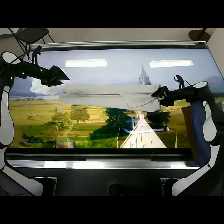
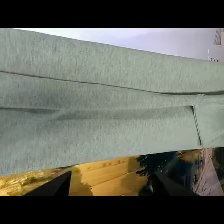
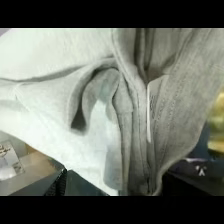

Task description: Fold the shirts.

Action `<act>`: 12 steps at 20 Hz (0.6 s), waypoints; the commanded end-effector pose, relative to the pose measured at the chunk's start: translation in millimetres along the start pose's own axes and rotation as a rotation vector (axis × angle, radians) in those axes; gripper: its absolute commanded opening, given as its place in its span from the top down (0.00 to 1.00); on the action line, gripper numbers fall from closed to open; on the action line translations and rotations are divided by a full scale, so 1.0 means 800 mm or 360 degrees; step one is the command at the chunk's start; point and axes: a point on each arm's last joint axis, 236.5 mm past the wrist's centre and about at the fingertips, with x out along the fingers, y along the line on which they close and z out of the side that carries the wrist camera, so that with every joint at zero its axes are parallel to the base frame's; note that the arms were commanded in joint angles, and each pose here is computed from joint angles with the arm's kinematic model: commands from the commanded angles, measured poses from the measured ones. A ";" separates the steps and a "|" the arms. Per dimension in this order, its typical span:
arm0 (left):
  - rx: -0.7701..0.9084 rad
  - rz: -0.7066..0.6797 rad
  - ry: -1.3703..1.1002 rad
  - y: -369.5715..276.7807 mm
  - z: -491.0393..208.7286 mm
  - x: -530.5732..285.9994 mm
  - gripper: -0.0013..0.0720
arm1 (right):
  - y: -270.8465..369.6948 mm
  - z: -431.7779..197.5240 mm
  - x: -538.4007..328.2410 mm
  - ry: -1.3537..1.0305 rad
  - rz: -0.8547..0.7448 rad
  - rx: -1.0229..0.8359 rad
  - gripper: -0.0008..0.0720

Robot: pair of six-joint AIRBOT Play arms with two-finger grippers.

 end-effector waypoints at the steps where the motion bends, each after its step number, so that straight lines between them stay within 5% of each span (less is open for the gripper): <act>1: -0.0001 -0.0028 -0.0005 -0.006 0.001 -0.001 0.18 | -0.010 0.019 0.014 -0.0108 -0.0123 0.0042 0.07; 2: -0.0004 -0.0050 -0.0006 -0.010 0.001 -0.001 0.18 | -0.011 0.022 0.022 -0.0132 -0.0175 0.0025 0.08; 3: -0.0007 -0.0074 -0.0008 -0.014 0.001 -0.001 0.18 | -0.012 0.026 0.032 -0.0159 -0.0236 0.0015 0.22; 6: -0.0013 -0.0130 -0.0012 -0.025 0.002 -0.002 0.22 | -0.003 0.027 0.049 -0.0192 -0.0303 0.0038 0.90; 8: -0.0009 -0.0172 -0.0009 -0.035 0.002 0.000 0.76 | 0.012 0.028 0.039 -0.0210 -0.0292 0.0017 0.90; 9: 0.0010 -0.0187 0.0005 -0.043 -0.001 0.005 0.90 | 0.027 0.030 0.026 -0.0232 -0.0289 -0.0043 0.90; 12: 0.0138 -0.0240 0.0168 -0.088 -0.041 0.054 0.94 | 0.091 0.031 -0.028 -0.0337 -0.0253 -0.0200 0.90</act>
